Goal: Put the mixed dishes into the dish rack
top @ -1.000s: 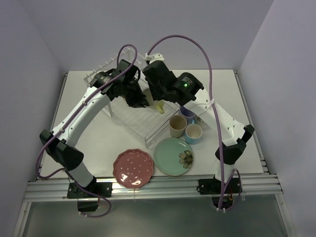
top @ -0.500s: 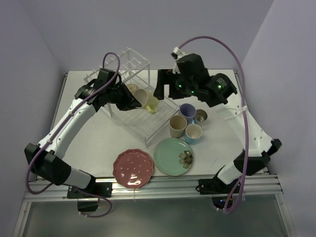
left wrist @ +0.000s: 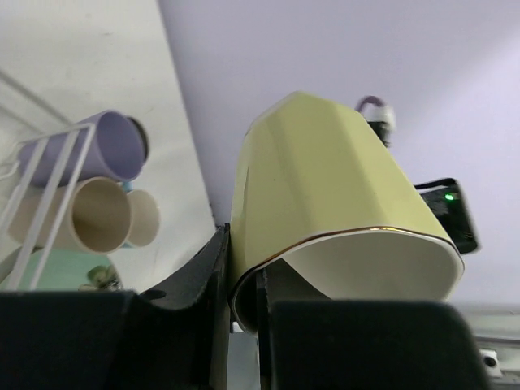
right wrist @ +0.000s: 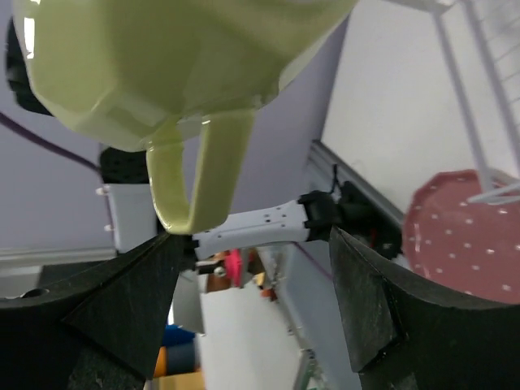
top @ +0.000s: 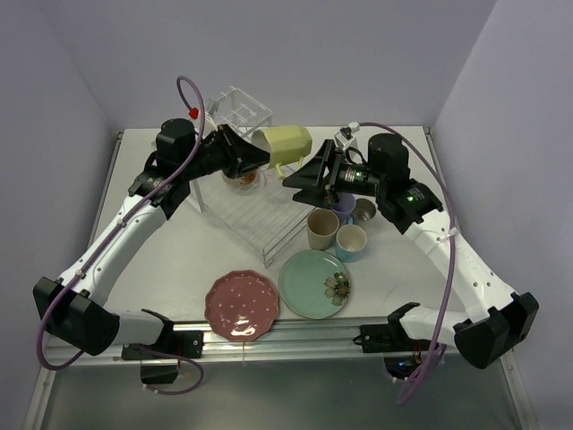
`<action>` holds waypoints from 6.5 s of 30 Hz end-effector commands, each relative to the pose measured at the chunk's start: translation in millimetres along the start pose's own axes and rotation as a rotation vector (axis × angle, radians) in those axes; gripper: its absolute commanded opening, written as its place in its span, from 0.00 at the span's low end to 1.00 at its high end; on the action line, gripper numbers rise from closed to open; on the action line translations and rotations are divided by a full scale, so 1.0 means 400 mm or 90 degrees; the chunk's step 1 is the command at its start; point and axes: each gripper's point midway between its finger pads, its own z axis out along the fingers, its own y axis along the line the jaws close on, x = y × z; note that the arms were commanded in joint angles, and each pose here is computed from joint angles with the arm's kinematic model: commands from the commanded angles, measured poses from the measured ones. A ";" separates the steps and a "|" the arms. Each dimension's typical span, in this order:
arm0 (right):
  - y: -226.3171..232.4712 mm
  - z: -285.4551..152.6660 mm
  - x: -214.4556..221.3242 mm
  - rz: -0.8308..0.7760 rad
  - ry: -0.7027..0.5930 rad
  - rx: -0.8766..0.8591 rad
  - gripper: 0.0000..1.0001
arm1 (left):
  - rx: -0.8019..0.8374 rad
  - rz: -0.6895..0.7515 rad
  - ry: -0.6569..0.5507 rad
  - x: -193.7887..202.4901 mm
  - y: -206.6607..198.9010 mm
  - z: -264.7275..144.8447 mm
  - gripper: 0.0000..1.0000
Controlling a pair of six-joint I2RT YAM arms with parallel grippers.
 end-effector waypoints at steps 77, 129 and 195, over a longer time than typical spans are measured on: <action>-0.498 0.280 -0.231 -0.383 -0.039 0.533 0.00 | -0.399 0.036 -0.011 0.079 0.218 -0.291 0.92; -0.461 0.380 -0.289 -0.493 -0.179 0.568 0.87 | -0.458 0.001 0.060 0.103 0.307 -0.241 0.90; -0.615 -0.348 -0.410 -0.036 -0.352 0.708 0.00 | -0.214 0.156 0.191 0.131 0.043 0.066 0.89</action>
